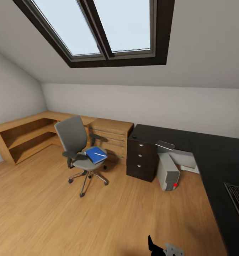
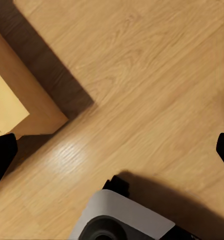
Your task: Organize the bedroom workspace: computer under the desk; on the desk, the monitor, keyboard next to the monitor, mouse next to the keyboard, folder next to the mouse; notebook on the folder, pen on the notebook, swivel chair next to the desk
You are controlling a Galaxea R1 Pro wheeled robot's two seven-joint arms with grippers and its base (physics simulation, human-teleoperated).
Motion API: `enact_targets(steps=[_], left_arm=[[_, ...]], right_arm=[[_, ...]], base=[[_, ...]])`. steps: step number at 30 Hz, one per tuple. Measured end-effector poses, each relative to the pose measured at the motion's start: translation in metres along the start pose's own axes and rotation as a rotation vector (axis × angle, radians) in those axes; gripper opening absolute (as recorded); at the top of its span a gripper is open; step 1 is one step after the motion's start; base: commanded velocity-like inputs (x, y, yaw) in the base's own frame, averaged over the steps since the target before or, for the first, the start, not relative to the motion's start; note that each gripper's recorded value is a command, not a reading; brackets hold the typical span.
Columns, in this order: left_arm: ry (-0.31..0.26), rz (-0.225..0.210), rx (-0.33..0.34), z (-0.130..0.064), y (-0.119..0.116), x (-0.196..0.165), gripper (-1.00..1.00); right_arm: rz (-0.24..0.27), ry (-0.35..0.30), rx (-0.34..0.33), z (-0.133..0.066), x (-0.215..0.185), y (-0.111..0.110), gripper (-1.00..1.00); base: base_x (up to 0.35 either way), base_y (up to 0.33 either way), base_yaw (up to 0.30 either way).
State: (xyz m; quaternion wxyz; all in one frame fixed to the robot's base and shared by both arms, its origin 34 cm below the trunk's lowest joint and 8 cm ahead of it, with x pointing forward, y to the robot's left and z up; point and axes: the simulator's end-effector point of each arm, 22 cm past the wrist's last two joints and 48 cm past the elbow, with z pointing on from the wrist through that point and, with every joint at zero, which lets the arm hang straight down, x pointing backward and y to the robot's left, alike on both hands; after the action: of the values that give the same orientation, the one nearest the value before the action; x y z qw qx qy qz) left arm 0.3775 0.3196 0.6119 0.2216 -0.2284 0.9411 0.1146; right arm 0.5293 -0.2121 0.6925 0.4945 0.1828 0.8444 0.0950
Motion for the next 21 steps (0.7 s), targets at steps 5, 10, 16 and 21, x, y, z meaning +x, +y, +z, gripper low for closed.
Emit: enact_targets(steps=[5,10,16,21], left_arm=[[0.001,0.0,0.0,0.0,0.0002,0.0003,1.0],[0.001,0.0,-0.001,0.0,0.0003,0.0003,1.0],[0.001,0.0,-0.001,0.0,0.0003,0.0004,1.0],[0.002,0.0,0.004,0.0,-0.0008,0.0007,1.0]], right_arm=[[0.001,-0.001,0.0,0.0,-0.0002,0.0,1.0],[0.0,-0.002,0.001,0.0002,-0.0008,-0.0006,1.0],[-0.001,-0.002,0.002,0.0003,-0.0014,-0.0018,1.0],[-0.001,-0.001,0.003,0.0002,-0.001,-0.0021,1.0]], base=[[0.331,0.0,0.0],[0.331,0.0,0.0],[0.33,0.0,0.0],[0.329,-0.042,0.0]])
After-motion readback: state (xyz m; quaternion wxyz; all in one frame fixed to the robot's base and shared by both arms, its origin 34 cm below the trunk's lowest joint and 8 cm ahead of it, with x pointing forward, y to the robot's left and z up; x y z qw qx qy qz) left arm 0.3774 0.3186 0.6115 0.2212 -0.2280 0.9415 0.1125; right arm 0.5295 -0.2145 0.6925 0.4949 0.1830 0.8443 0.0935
